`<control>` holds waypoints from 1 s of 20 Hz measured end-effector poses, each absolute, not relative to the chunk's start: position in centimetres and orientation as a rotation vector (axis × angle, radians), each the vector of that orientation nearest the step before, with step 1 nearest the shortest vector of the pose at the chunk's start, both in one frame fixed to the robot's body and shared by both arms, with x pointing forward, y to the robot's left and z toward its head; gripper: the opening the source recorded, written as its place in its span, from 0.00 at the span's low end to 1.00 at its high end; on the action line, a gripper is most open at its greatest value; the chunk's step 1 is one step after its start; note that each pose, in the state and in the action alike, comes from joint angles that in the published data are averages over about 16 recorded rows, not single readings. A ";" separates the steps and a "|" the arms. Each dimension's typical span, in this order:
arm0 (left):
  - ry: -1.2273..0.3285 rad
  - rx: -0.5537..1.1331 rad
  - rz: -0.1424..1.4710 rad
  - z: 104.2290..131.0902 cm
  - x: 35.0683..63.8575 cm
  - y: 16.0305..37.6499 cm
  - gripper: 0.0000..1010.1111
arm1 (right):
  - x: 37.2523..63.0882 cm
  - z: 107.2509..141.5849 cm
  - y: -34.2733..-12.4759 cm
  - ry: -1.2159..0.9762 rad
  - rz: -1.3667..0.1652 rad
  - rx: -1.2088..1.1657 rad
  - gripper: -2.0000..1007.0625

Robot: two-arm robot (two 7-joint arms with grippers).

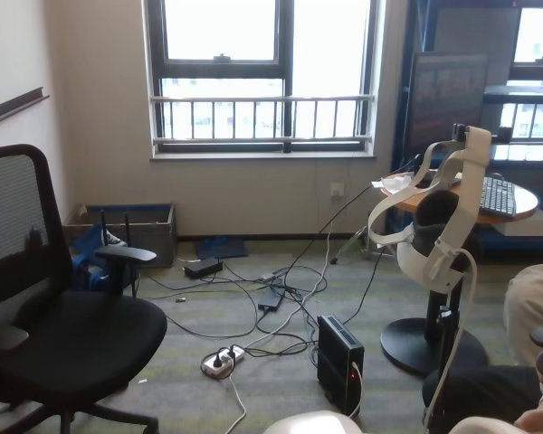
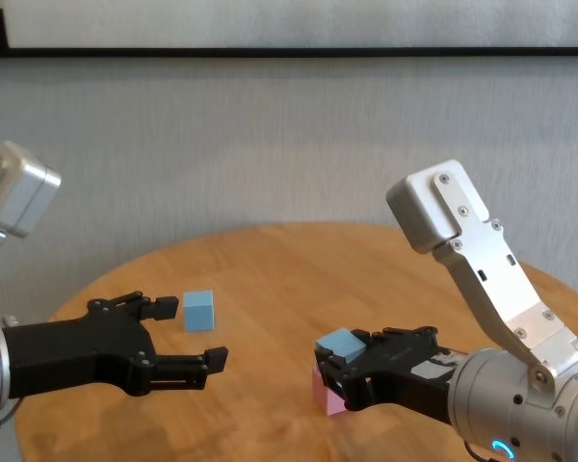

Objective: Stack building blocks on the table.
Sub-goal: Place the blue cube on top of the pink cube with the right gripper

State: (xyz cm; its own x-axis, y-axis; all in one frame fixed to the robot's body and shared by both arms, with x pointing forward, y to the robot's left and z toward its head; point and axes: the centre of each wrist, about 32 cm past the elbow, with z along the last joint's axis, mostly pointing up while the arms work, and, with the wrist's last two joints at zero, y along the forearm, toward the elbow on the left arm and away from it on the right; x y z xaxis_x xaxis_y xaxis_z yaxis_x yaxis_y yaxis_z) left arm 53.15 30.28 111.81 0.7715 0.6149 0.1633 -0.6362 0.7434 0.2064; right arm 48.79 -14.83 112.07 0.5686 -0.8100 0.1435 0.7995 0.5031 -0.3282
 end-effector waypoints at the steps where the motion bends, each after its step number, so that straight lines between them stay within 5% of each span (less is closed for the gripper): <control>1: -0.087 0.258 0.686 111.8 53.1 30.3 0.99 | 48.8 112.1 -14.8 0.030 -0.972 -0.382 0.36; 20: -0.087 0.258 0.686 111.8 53.1 30.3 0.99 | 48.9 112.0 -14.6 0.035 -0.981 -0.389 0.43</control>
State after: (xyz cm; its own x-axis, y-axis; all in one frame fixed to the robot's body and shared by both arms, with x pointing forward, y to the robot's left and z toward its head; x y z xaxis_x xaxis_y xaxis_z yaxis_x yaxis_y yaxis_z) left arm 53.15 30.28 111.81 0.7715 0.6149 0.1633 -0.6362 0.7434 0.2064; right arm 48.86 -14.64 112.01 0.5616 -0.8147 0.1446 0.8023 0.4933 -0.3362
